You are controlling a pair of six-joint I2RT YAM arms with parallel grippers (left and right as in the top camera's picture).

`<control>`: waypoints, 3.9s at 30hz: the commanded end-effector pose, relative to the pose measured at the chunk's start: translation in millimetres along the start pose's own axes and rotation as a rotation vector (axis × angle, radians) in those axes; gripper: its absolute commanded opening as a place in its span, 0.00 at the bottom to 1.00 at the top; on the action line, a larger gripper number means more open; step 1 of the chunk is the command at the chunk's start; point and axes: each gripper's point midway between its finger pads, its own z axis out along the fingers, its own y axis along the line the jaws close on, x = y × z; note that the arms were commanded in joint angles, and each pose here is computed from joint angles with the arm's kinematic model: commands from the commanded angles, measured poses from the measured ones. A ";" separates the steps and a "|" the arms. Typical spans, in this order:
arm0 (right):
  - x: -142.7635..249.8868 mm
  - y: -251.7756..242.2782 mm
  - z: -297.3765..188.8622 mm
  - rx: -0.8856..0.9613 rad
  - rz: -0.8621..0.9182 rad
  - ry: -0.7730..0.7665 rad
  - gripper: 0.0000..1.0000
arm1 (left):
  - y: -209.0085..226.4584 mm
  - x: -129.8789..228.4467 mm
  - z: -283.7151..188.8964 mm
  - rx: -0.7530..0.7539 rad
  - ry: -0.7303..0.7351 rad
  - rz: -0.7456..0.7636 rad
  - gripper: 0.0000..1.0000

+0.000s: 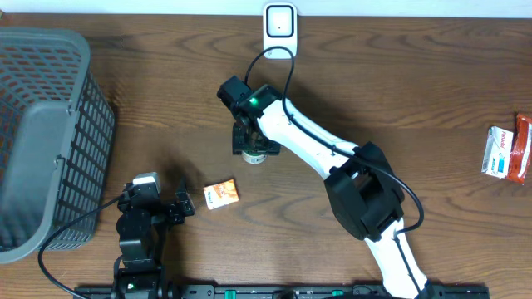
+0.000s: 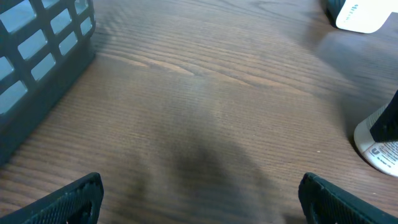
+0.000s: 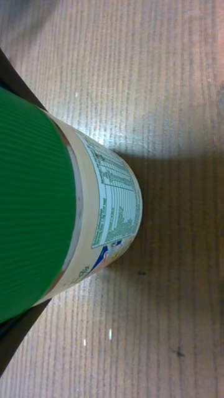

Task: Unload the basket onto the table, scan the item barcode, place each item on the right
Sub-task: 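Grasp the green-capped bottle with the right gripper and lift it, then carry the bottle up to the scanner and present its label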

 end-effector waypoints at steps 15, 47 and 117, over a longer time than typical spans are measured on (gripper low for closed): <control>0.8 -24.5 15.2 0.072 0.022 0.006 0.68 | -0.6 14.8 0.6 0.007 0.050 0.014 0.99; 36.9 -60.5 -22.2 -0.110 -0.002 0.401 0.39 | -0.6 14.8 0.6 0.007 0.050 0.013 0.99; -290.1 -55.8 -152.4 -0.354 -0.366 -0.979 0.45 | -0.6 15.0 0.6 0.007 0.050 0.014 0.99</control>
